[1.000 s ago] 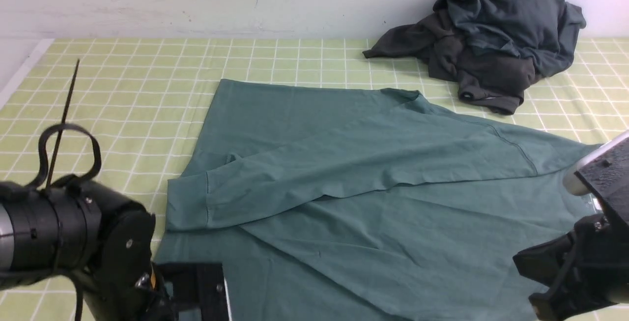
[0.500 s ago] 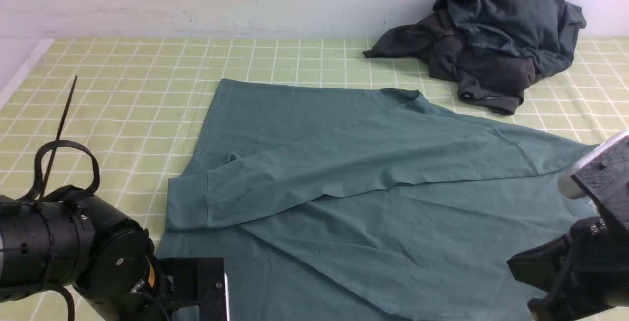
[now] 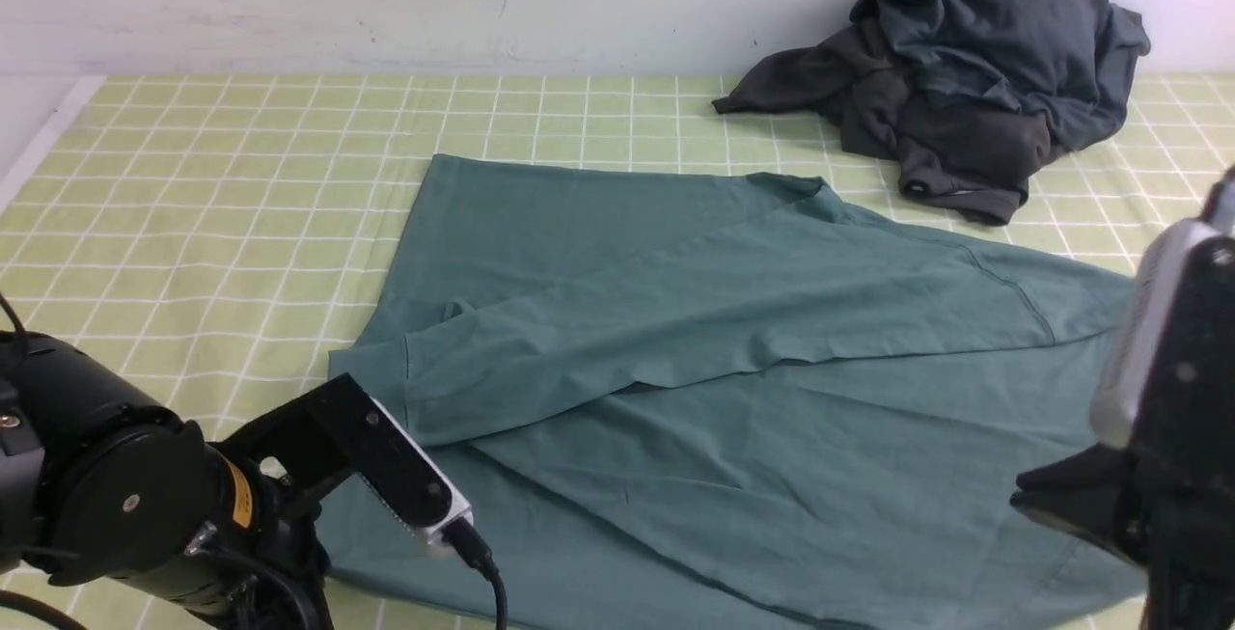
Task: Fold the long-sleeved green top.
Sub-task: Use both arms simultaneously to clamp the lower edge of the clothing fabric
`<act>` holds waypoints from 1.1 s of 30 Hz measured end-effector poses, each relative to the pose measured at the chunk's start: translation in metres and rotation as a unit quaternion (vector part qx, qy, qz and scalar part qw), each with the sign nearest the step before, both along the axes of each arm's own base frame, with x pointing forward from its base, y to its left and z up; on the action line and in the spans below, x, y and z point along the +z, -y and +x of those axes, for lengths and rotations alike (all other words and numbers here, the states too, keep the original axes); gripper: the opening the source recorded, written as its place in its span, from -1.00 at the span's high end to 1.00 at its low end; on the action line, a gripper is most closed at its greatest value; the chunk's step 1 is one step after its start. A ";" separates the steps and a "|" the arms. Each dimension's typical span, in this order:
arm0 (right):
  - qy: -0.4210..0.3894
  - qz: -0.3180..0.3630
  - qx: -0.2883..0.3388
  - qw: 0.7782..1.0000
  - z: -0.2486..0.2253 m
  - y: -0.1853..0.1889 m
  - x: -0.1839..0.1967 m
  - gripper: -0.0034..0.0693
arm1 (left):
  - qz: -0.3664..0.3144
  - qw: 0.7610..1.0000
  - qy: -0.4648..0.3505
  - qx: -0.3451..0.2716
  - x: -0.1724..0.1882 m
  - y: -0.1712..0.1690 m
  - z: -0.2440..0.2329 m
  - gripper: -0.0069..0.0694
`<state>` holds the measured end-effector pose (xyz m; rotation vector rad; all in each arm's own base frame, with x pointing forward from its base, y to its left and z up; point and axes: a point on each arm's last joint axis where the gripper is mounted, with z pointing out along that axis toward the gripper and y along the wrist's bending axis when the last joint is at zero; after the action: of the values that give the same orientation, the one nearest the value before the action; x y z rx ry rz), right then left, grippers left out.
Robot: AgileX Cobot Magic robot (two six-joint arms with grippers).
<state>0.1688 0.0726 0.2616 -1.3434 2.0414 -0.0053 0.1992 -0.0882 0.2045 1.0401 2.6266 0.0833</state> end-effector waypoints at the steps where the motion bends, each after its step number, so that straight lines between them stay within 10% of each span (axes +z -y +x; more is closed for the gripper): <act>1: -0.007 -0.034 0.012 0.999 0.004 0.002 -0.006 0.68 | -0.003 1.000 -0.001 0.009 0.000 0.000 0.000 0.82; 7: -0.068 -0.224 0.083 0.969 0.034 0.012 -0.054 0.24 | -0.008 1.000 -0.002 0.023 0.000 0.000 0.000 0.82; 17: -0.113 -0.356 0.155 0.915 0.061 0.019 -0.106 0.14 | -0.022 0.999 -0.011 0.035 0.000 0.002 -0.001 0.82; 33: -0.078 -0.313 0.067 0.944 0.062 0.018 -0.088 0.91 | -0.059 0.997 -0.018 0.056 0.020 0.007 -0.002 0.82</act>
<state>0.2304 0.0543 0.1736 -1.9149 2.1657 -0.5444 0.1975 -0.0956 0.2240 0.8630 2.6840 -0.0642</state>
